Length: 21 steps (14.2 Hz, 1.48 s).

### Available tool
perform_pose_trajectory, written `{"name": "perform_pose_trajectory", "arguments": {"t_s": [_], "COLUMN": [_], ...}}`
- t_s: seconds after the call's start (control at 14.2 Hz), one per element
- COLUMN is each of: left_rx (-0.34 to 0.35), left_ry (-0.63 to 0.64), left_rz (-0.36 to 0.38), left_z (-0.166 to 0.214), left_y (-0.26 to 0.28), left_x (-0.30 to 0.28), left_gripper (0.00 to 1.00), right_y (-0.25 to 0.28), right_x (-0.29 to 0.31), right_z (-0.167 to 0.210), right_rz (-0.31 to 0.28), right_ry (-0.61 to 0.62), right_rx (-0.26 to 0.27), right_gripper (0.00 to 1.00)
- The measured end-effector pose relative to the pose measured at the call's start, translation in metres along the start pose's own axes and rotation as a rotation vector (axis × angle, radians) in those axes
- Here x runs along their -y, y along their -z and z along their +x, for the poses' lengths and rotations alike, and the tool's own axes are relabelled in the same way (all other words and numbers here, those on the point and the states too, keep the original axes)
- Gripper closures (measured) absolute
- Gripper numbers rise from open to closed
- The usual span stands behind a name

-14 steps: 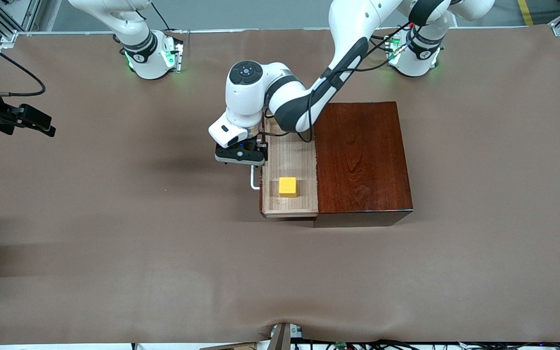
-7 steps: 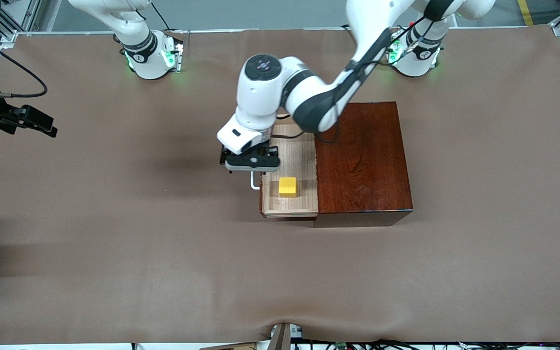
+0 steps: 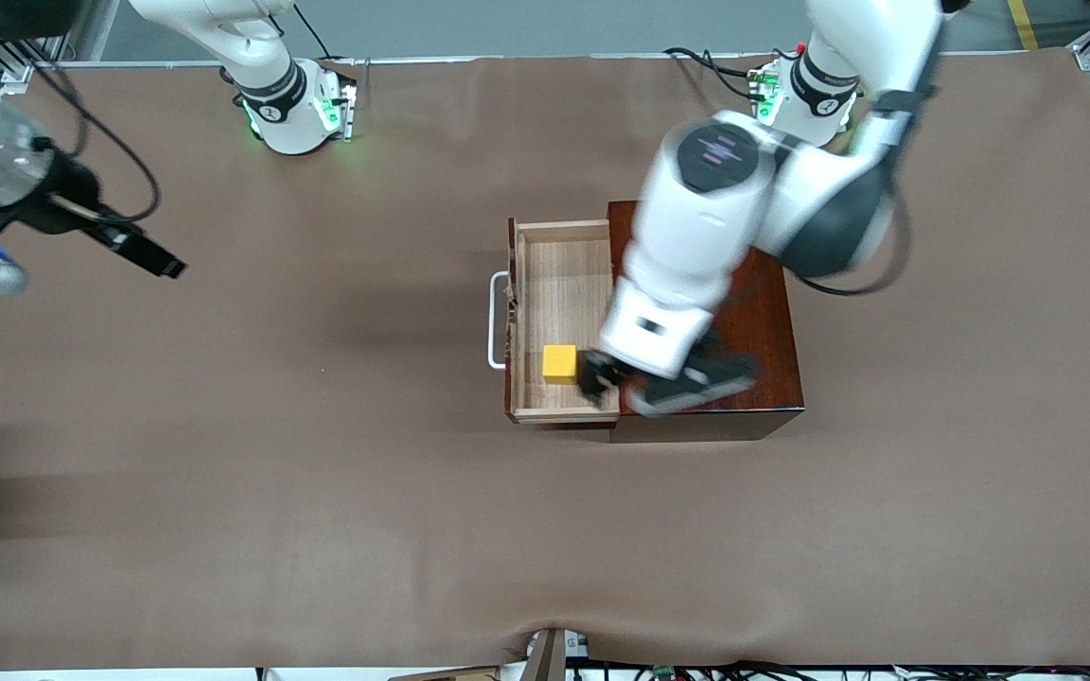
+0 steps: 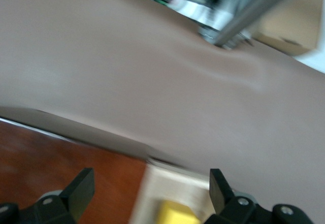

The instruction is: Open drawer, take yellow block, close drawer

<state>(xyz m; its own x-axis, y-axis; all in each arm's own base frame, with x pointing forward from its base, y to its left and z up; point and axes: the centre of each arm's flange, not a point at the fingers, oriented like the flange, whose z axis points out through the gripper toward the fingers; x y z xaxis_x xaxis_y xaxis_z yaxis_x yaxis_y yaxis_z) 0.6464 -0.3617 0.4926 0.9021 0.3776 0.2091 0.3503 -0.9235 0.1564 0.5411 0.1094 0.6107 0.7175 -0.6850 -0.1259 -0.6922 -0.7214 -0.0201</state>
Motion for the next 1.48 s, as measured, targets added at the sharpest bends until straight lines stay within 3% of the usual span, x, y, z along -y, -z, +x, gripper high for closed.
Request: {"name": "perform_pose_trajectory", "arguments": {"t_s": [0.35, 0.56, 0.7, 0.92, 1.2, 1.48], "left_rx": [0.093, 0.17, 0.171, 0.167, 0.189, 0.229], "left_ry": [0.008, -0.072, -0.115, -0.172, -0.318, -0.405], "left_rz": [0.119, 0.099, 0.061, 0.054, 0.072, 0.091], "left_z": [0.099, 0.14, 0.156, 0.137, 0.093, 0.068], "left_y": [0.017, 0.055, 0.089, 0.148, 0.208, 0.218], "left_x": [0.129, 0.215, 0.259, 0.273, 0.282, 0.306], "left_gripper": [0.0, 0.0, 0.0, 0.0, 0.0, 0.0], "right_y": [-0.041, -0.074, -0.101, -0.147, -0.213, -0.268], "right_x": [0.084, 0.145, 0.182, 0.222, 0.251, 0.268], "right_z": [-0.091, -0.154, -0.193, -0.225, -0.233, -0.231], "right_rz": [0.017, 0.042, 0.068, 0.097, 0.113, 0.132], "right_ry": [-0.337, -0.549, -0.663, -0.769, -0.806, -0.841], "right_rx": [0.039, 0.044, 0.053, 0.069, 0.073, 0.074], "right_gripper": [0.0, 0.0, 0.0, 0.0, 0.0, 0.0]}}
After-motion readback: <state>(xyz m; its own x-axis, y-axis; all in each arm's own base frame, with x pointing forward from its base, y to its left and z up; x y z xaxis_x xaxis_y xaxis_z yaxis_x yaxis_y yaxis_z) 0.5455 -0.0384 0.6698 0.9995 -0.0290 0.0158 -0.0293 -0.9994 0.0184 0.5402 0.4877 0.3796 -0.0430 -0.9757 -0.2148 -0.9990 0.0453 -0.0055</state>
